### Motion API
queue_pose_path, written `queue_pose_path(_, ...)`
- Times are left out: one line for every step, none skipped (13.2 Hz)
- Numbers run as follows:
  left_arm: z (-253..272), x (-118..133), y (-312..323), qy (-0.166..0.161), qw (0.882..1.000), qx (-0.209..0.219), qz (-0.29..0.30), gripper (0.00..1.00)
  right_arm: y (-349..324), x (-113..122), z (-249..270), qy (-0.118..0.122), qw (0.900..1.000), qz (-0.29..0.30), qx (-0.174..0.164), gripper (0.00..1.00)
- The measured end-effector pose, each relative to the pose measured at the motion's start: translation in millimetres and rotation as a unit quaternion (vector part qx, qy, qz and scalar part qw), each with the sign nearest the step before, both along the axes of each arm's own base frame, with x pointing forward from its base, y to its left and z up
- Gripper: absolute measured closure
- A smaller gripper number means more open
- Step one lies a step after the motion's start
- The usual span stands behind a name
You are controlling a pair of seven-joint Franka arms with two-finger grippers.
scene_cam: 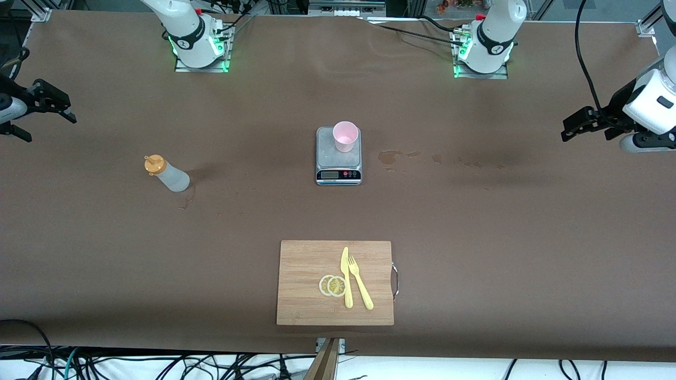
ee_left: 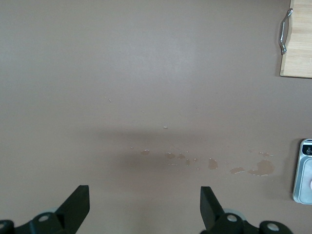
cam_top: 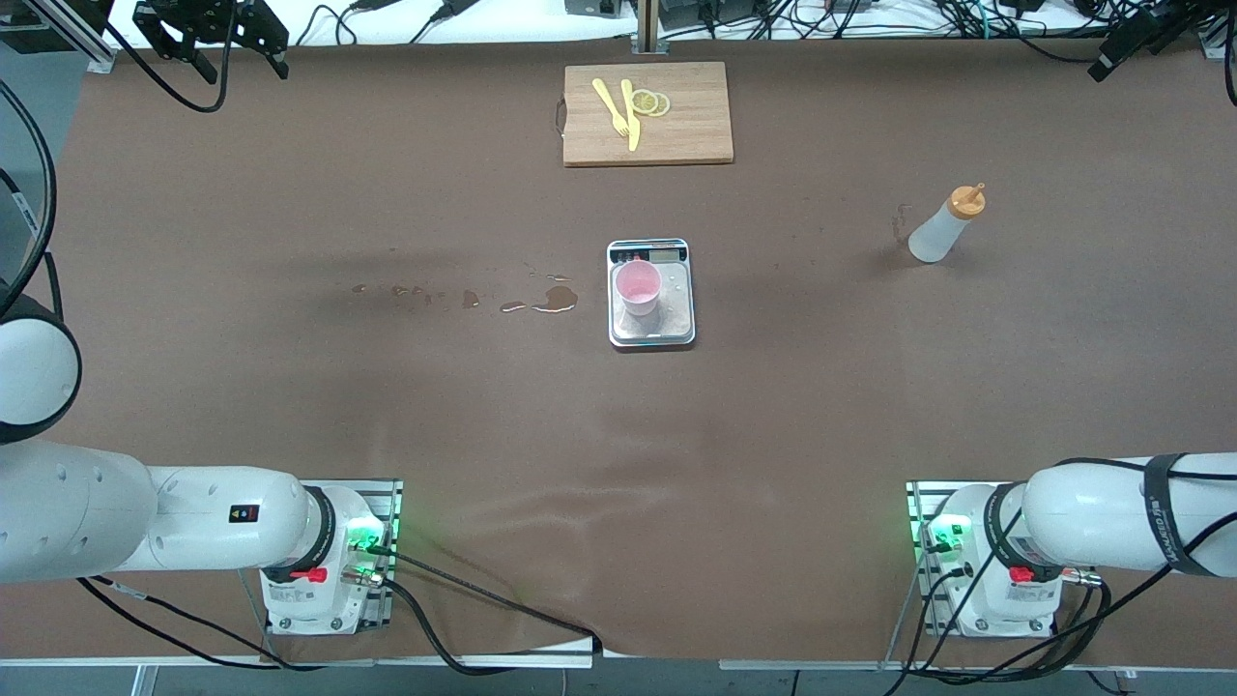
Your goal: Add sauce to pink cup with both arms
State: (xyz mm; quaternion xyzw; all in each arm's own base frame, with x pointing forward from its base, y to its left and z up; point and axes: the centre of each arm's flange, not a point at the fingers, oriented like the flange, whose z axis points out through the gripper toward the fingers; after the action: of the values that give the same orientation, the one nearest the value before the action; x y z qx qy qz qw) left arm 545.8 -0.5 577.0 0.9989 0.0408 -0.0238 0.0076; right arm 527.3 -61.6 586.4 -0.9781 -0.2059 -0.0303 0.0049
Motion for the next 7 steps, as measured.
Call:
queue_pose_path(0, 0, 0, 0.000, 1.000, 0.000, 0.000, 0.00, 5, -2, 5, 0.000, 1.000, -0.028, -0.001, 0.00)
queue_pose_path(0, 0, 0, 0.000, 1.000, 0.000, 0.000, 0.00, 10, -3, 11, -0.001, 0.999, -0.052, -0.006, 0.00)
queue_pose_path(0, 0, 0, 0.000, 1.000, 0.000, 0.000, 0.00, 16, -3, 19, -0.005, 0.998, -0.067, -0.012, 0.00)
queue_pose_path(1, 0, 0, -0.001, 1.000, 0.000, 0.000, 0.00, 21, -2, 26, -0.010, 0.997, -0.074, -0.015, 0.00)
queue_pose_path(1, 0, 0, -0.001, 1.000, 0.000, 0.000, 0.00, 22, 0, 30, -0.014, 0.997, -0.079, -0.015, 0.00)
queue_pose_path(1, 0, 0, -0.001, 1.000, 0.000, 0.000, 0.00, 21, 1, 32, -0.014, 0.996, -0.082, -0.015, 0.00)
queue_pose_path(1, 0, 0, -0.001, 1.000, 0.000, 0.000, 0.00, 20, 3, 31, -0.013, 0.996, -0.085, -0.016, 0.00)
